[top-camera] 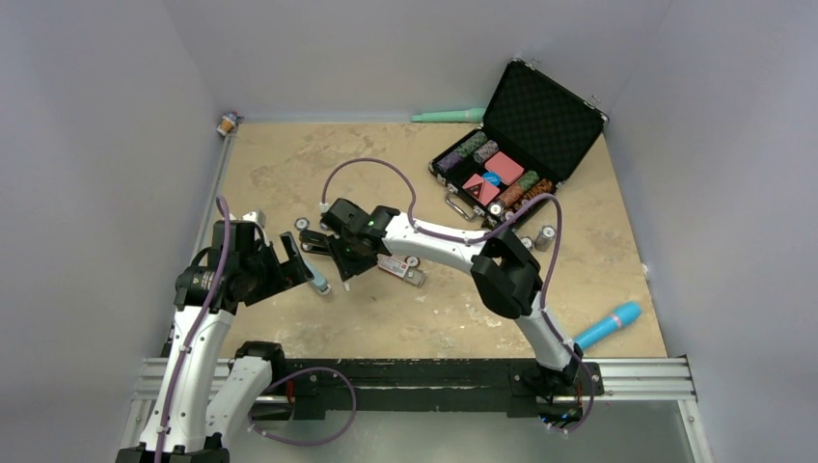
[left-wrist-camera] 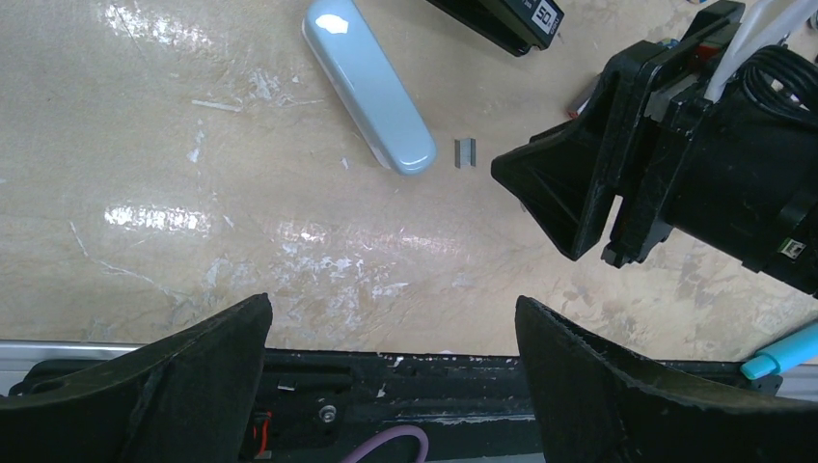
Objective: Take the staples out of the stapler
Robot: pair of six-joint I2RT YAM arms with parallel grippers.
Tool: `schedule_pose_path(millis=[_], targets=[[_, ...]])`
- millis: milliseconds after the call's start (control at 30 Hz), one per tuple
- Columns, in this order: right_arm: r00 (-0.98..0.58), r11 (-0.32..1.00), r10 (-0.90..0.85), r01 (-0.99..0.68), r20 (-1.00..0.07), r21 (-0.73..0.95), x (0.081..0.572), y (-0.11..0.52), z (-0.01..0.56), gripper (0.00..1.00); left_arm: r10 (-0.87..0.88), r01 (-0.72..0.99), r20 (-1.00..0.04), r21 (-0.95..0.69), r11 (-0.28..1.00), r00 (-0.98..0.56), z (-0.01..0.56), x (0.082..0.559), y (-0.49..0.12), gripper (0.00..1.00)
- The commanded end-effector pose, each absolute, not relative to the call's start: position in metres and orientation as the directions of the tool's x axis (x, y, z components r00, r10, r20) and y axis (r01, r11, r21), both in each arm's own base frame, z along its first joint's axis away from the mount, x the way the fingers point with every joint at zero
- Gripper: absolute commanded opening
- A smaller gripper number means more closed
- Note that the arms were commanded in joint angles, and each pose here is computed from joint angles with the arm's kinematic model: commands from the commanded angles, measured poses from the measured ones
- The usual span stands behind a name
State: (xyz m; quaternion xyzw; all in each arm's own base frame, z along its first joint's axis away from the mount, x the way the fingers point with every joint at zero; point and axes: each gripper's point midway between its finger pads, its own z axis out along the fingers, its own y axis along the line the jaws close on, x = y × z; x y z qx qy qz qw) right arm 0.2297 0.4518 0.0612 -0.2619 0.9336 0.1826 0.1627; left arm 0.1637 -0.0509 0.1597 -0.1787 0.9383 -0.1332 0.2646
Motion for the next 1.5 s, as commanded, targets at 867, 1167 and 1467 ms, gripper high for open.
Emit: schedule_pose_path(millis=[867,1167,1467], targets=[[-0.806,0.859,-0.419,-0.501,-0.418,0.105,0.237,0.474,0.054,0.50,-0.414,-0.257,-0.463,-0.366,0.895,-0.784,0.163,0.169,-0.053,1.00],[-0.824,0.874,-0.410,-0.477,-0.390,0.089,0.233,0.473,0.044,0.46,-0.408,-0.245,-0.458,-0.374,0.894,-0.789,0.163,0.169,-0.055,1.00],[-0.830,0.875,-0.416,-0.476,-0.372,0.084,0.230,0.474,0.034,0.42,-0.407,-0.240,-0.462,-0.377,0.894,-0.788,0.164,0.169,-0.056,1.00]])
